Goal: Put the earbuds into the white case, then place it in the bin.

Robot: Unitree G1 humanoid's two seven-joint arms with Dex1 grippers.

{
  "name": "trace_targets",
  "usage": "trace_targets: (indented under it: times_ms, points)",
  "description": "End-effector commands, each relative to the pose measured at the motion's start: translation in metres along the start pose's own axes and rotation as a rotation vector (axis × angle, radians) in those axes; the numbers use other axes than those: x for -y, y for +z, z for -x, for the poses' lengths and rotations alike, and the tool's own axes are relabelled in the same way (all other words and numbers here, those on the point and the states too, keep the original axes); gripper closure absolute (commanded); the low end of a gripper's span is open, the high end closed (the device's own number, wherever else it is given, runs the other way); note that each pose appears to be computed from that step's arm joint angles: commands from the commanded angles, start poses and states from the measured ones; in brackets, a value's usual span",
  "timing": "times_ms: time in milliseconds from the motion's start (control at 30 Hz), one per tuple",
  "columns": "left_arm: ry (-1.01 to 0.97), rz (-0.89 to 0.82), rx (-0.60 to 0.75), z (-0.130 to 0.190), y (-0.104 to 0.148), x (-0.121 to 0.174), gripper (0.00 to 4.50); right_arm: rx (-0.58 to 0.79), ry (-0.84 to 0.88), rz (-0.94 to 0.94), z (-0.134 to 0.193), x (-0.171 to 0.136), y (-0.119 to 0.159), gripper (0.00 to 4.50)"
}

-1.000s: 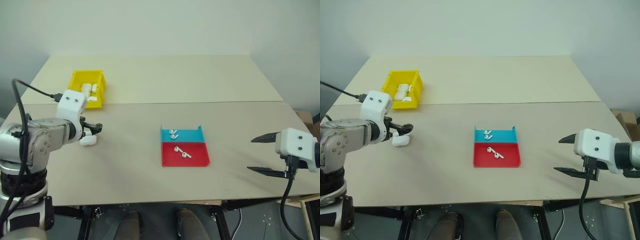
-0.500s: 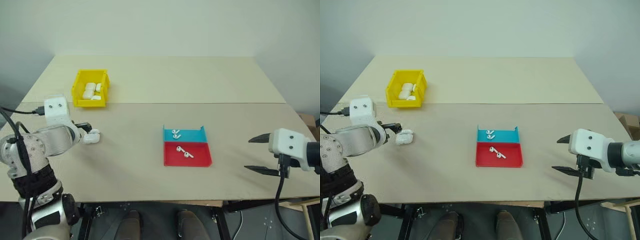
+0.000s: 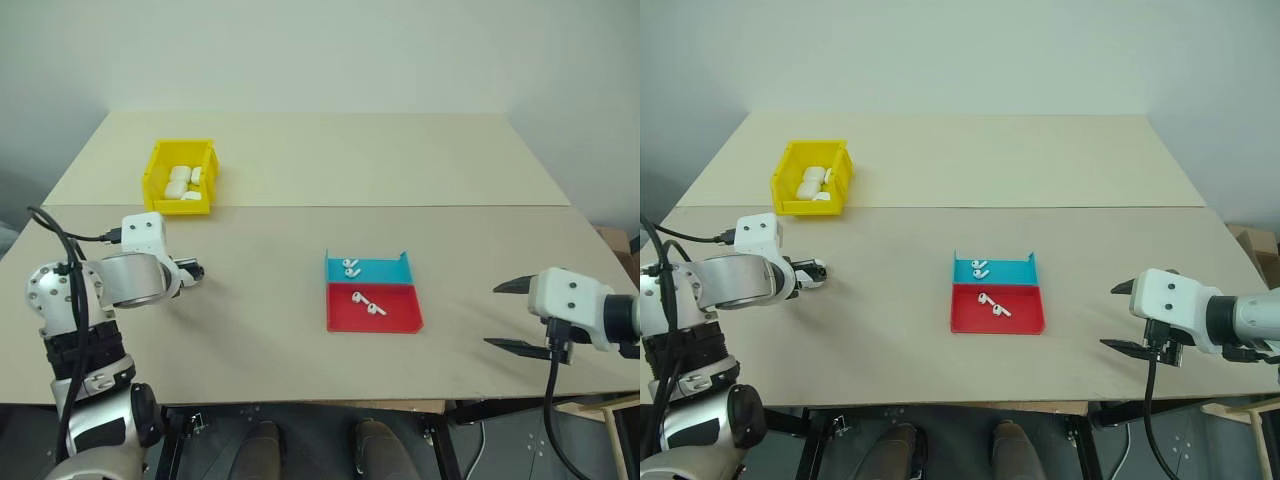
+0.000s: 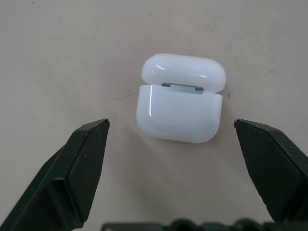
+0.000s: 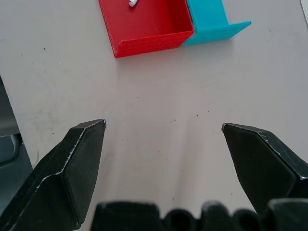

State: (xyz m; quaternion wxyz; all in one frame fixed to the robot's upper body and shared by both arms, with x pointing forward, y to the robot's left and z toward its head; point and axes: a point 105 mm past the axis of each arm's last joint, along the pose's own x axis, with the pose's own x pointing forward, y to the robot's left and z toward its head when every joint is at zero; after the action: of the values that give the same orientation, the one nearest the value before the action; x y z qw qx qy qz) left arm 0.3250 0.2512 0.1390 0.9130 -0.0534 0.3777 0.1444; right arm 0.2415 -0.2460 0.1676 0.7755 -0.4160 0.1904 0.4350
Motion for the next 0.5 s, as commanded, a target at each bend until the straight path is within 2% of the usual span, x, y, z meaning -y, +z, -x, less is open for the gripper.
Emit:
trace_targets:
  times_ms: [33, 500]
  points:
    - [-0.006, -0.026, 0.025, 0.004, 0.011, 0.003, 0.00, -0.004, -0.036, 0.021, 0.003, 0.002, 0.005, 0.03]
    - [0.005, -0.052, 0.001, -0.006, 0.010, 0.001, 0.00, -0.018, -0.052, 0.021, 0.002, 0.002, 0.002, 0.03]
